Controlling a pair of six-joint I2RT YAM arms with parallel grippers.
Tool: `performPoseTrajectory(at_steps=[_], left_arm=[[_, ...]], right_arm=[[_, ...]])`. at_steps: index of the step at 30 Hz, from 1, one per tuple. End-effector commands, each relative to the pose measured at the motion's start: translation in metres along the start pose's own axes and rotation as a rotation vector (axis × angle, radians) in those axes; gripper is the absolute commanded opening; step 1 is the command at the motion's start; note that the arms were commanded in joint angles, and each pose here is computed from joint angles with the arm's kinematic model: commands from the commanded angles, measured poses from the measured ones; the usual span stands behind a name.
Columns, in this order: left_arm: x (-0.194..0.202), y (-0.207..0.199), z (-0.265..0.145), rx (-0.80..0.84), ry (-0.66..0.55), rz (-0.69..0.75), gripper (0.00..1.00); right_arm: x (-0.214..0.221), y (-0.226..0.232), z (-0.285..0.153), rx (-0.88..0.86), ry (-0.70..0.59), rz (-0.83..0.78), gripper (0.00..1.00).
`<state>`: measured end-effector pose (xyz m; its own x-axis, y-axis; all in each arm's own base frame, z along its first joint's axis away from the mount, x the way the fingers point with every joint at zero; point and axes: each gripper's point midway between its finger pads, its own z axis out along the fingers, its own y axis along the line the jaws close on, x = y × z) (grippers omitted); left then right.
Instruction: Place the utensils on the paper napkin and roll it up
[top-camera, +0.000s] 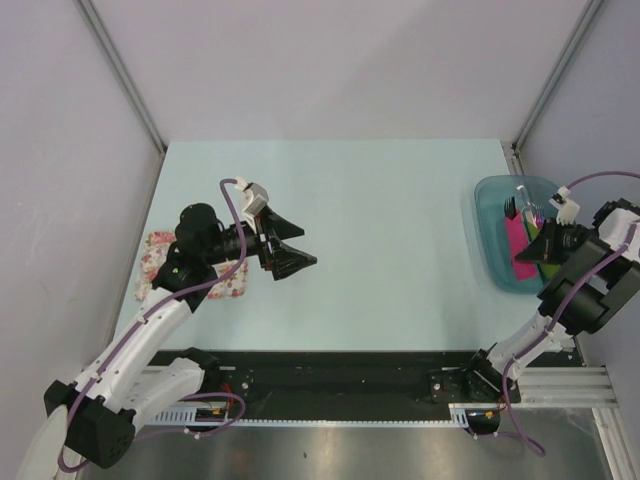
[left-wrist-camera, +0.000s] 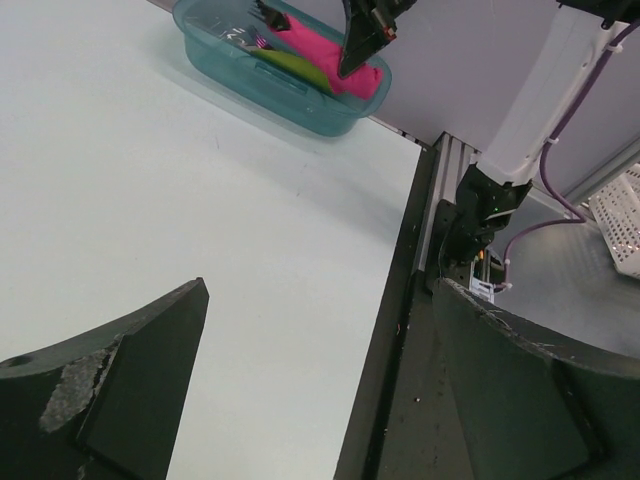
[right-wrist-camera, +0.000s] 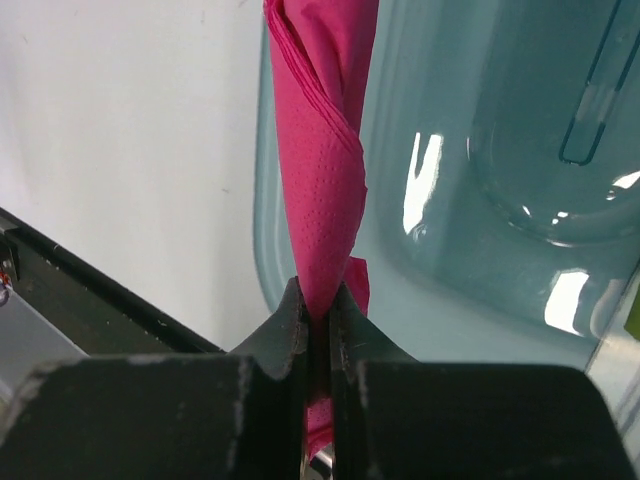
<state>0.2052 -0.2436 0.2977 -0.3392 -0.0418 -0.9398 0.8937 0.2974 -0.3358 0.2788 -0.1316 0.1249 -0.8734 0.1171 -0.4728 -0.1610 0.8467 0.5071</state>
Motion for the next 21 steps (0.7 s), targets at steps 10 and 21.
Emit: performPoseTrajectory(at_steps=[10, 21], left_arm=[[-0.004, 0.004, -0.001, -0.011, -0.004, 0.006, 0.99], [-0.004, 0.002, 0.001, 0.009, -0.004, -0.001, 0.98]], right_arm=[[0.0, -0.028, 0.06, -0.007, 0.031, 0.068, 0.0], [0.013, -0.041, 0.099, -0.114, 0.08, 0.182, 0.0]])
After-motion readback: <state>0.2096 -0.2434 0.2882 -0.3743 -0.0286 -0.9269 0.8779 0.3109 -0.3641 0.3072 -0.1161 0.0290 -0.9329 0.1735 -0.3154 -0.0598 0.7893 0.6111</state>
